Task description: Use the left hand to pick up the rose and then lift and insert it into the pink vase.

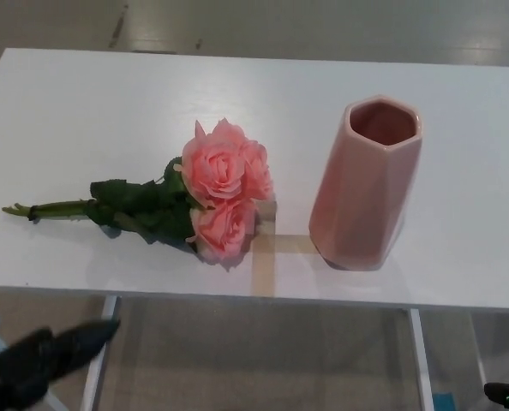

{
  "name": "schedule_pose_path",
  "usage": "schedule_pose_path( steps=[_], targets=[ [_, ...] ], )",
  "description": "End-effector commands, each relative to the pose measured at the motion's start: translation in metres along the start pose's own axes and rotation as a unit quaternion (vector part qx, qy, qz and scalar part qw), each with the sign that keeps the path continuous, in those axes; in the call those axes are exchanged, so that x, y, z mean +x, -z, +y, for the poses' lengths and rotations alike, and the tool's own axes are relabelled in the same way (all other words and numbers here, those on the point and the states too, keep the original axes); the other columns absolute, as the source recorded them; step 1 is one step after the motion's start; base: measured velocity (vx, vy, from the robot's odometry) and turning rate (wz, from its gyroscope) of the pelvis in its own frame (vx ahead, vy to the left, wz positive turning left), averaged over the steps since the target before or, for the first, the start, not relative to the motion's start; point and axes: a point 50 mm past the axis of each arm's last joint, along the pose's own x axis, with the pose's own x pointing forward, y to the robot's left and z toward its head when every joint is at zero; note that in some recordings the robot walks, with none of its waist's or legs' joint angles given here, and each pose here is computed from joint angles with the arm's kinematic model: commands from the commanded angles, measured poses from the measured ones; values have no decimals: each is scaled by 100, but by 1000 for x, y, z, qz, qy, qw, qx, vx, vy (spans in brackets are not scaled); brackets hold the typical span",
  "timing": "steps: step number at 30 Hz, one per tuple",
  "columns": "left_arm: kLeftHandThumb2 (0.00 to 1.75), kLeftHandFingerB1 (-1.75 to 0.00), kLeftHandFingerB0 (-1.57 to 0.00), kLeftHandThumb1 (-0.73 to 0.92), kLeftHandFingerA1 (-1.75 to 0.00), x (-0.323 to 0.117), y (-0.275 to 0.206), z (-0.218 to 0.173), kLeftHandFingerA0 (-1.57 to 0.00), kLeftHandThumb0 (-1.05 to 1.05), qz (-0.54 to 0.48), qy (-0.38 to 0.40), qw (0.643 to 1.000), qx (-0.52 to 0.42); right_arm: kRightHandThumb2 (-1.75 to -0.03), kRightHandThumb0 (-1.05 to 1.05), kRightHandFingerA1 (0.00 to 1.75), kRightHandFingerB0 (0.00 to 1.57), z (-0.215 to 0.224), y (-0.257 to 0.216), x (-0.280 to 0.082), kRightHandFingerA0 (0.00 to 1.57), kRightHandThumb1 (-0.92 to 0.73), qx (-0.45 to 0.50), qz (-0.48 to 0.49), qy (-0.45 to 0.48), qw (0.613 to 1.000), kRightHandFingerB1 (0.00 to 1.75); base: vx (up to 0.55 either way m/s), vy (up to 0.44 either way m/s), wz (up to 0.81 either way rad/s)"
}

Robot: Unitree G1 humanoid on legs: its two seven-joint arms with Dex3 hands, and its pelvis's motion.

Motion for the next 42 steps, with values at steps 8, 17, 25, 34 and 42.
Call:
schedule_pose_path(
  steps=[8, 17, 25, 34, 42],
  targets=[
    [66, -34, -12, 36, -28, 56, -63, 51, -7, -52, -138, -46, 971, 190, -57, -27, 48, 51, -7, 7, 1, 61, -59, -44, 30, -44, 998, 43, 0, 0, 1],
    [53, -26, -14, 38, -25, 88, -43, 69, -7, -53, -80, -79, 962, 249, -57, -26, 48, 51, -7, 9, 1, 63, -58, -45, 35, -55, 997, 43, 0, 0, 1],
    [53, -26, -8, 40, -25, 126, -22, 93, -2, -55, -4, -83, 962, 261, -57, -27, 48, 52, -8, 10, 1, 63, -58, -48, 37, -56, 997, 43, 0, 0, 0],
    [55, -24, -6, 41, -20, 161, 0, 100, 0, -59, 99, -64, 947, 299, -57, -26, 48, 52, -6, 13, 0, 62, -58, -39, 43, -69, 996, 43, 0, 0, 0],
    [70, -22, -3, 34, -16, 187, 28, 100, -2, -55, 194, -46, 926, 321, -57, -28, 47, 50, -7, 13, 0, 59, -58, -44, 47, -83, 994, 42, 0, 0, 0]
  ],
)
